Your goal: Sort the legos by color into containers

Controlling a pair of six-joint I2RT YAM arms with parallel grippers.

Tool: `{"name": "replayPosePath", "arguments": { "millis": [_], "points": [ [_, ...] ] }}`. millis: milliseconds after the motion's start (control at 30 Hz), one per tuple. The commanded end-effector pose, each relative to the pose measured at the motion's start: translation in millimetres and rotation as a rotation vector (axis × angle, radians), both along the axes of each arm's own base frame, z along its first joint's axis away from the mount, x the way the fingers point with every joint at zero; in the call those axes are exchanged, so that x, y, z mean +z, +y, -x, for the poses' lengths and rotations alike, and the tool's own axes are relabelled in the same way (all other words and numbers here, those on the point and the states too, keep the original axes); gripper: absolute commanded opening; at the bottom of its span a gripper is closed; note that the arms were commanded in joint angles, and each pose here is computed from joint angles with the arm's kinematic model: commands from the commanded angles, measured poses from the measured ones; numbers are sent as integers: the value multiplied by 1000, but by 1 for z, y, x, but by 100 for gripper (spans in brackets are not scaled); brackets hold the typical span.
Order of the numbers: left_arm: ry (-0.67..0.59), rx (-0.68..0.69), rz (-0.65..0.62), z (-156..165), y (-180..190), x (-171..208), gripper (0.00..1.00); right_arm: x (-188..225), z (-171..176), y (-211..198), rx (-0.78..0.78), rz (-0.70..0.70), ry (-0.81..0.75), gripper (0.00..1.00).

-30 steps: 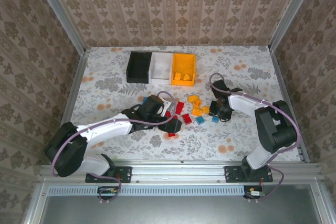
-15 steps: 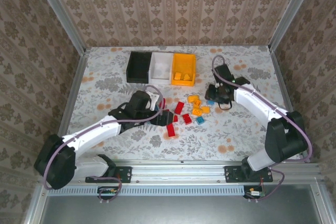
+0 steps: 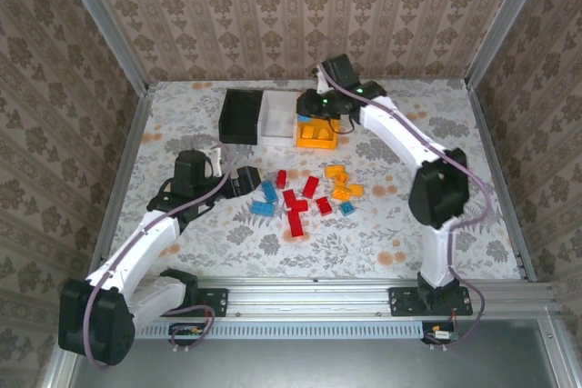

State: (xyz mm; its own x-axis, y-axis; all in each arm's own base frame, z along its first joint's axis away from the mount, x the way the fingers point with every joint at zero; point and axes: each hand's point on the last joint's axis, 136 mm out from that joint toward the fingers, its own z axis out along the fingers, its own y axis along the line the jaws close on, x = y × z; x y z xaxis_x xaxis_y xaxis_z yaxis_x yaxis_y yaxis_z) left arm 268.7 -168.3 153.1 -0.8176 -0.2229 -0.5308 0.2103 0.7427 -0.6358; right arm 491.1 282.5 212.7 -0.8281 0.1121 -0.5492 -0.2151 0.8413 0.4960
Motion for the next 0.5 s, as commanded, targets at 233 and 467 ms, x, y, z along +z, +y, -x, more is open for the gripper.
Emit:
{"name": "replayPosePath", "arguments": {
  "millis": [233, 467],
  "points": [
    [146, 68, 5, 14, 18, -27, 100, -48, -54, 68, 100, -29, 18, 30],
    [172, 110, -44, 15, 33, -35, 99, -71, -69, 76, 71, -49, 43, 41]
  ]
}}
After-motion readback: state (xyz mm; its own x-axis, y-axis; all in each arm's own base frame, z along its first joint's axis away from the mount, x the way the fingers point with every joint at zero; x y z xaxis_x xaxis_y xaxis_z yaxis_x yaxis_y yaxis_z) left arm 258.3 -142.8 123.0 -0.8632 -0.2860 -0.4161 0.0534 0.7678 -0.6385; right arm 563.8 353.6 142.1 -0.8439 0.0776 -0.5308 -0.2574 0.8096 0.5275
